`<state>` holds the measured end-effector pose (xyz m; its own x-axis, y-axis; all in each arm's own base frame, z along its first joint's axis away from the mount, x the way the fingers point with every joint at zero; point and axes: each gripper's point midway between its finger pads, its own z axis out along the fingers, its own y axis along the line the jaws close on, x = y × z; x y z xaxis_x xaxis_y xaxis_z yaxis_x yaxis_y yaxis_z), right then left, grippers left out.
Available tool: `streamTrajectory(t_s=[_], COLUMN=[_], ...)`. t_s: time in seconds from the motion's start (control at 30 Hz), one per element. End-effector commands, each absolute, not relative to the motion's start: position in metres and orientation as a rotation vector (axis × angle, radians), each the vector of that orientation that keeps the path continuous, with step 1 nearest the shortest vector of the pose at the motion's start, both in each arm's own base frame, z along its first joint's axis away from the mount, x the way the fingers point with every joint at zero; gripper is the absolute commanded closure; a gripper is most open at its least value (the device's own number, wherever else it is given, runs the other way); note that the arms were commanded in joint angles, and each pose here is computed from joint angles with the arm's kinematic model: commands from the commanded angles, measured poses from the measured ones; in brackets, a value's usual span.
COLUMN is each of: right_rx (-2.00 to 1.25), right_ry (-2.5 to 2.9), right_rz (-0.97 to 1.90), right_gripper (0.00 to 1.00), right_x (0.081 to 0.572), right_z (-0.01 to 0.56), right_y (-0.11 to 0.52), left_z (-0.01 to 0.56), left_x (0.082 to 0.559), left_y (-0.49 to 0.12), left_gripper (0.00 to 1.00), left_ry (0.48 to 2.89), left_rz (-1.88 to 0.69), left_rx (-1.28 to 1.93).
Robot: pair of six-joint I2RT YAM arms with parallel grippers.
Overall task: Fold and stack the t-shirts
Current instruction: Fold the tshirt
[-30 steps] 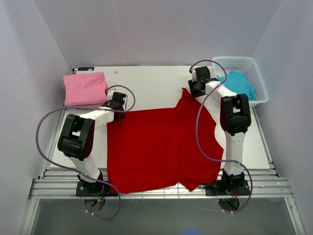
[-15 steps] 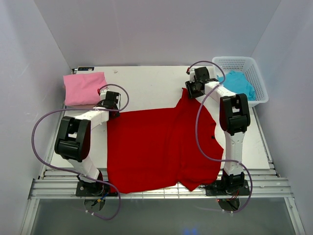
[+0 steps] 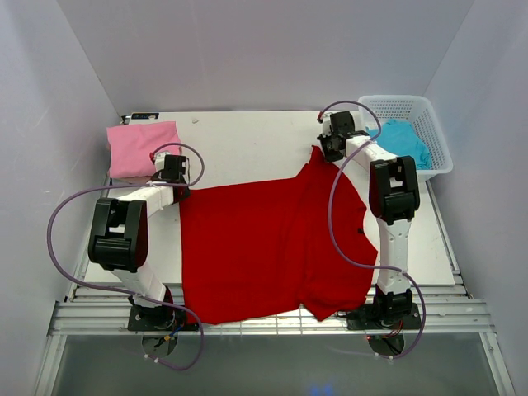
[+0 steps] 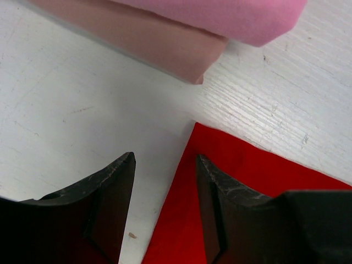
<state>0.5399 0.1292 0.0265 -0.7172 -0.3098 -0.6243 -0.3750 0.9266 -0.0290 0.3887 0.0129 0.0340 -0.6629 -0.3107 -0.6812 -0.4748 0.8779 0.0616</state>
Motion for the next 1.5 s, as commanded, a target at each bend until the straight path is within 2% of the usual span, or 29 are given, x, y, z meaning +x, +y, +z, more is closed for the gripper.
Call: streamTrajectory(t_s=[0.0,0.37,1.0,1.23,1.47], right_rx=[-0.41,-0.313,-0.336,-0.343,-0.347], right_ry=[2.43,2.495,2.55,2.555,2.551], right_rz=[-0.047,-0.33,-0.258,-0.241,-0.235], right_gripper=[0.92,0.92,0.92,0.92,0.92], right_x=[0.542,0.528,0.518,0.517,0.516], right_z=[0.035,0.046,0.029,0.027,0.03], right_y=[0.09,0.041,0.05,0.052,0.053], left_z=[0.051,0.044,0.051,0.056,0.041], left_x=[0.399,0.408,0.464,0.476,0.478], left_y=[0.013,0.007,-0.045,-0.056,-0.051], left_gripper=[0.42,0.42,0.42,0.41,0.41], left_ry=[2.289,2.301,2.217,2.185,2.24], left_rz=[0.249,0.189,-0.168,-0.246,-0.197], left_rx=[-0.567,-0.562,-0.419,-0.385,-0.402])
